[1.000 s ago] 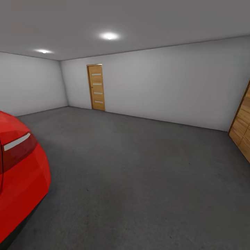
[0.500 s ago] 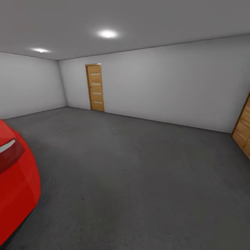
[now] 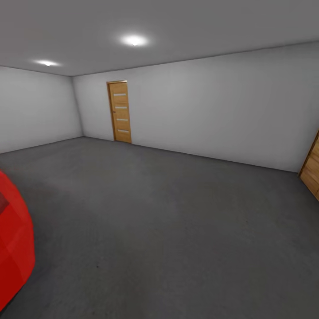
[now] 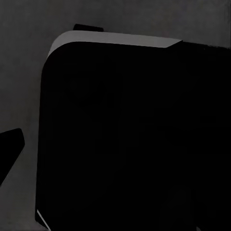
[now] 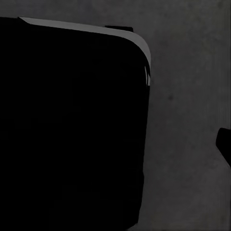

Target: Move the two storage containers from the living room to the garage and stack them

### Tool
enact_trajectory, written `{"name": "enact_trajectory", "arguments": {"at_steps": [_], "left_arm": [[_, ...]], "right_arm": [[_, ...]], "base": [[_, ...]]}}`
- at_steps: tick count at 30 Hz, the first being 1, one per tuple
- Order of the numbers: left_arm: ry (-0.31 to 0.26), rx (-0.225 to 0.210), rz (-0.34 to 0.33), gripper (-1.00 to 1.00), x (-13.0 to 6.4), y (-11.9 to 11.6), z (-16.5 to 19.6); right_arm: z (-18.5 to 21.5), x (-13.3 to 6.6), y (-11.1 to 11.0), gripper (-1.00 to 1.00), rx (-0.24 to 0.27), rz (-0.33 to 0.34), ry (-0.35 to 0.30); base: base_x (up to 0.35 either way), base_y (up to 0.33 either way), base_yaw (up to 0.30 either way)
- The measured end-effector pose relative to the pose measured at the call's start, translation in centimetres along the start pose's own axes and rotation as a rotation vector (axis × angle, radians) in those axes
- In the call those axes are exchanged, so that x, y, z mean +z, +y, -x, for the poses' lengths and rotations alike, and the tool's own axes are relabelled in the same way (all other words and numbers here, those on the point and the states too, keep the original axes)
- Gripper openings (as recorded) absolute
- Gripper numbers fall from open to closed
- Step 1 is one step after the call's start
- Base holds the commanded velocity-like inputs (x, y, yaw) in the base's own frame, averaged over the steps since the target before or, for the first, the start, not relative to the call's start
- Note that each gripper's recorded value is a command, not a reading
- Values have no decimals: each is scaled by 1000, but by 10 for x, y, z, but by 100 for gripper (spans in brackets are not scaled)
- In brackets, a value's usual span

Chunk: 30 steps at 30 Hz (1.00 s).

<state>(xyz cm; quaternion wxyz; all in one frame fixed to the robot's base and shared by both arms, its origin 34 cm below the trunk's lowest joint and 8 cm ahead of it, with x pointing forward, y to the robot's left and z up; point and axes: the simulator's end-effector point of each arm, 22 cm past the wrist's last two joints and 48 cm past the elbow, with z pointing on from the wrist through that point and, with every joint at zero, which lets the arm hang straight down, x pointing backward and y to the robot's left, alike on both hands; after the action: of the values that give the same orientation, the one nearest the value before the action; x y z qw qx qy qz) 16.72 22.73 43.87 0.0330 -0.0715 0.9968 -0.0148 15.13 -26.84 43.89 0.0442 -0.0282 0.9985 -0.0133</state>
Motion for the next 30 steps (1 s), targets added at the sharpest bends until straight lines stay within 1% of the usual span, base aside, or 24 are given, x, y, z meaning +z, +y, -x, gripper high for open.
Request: {"name": "enact_trajectory", "arguments": {"at_steps": [15, 27, 30], "left_arm": [[4, 1, -1, 100, 0, -1, -1], [2, 1, -2, 100, 0, -2, -1], [2, 1, -2, 100, 0, -2, -1]], "right_arm": [[-1, 0, 2, 100, 3, 3, 3], [-1, 0, -1, 100, 2, -1, 2], [0, 0, -1, 100, 1, -1, 2]], "base": [[322, -4, 0], [322, 0, 0], [322, 0, 116]]}}
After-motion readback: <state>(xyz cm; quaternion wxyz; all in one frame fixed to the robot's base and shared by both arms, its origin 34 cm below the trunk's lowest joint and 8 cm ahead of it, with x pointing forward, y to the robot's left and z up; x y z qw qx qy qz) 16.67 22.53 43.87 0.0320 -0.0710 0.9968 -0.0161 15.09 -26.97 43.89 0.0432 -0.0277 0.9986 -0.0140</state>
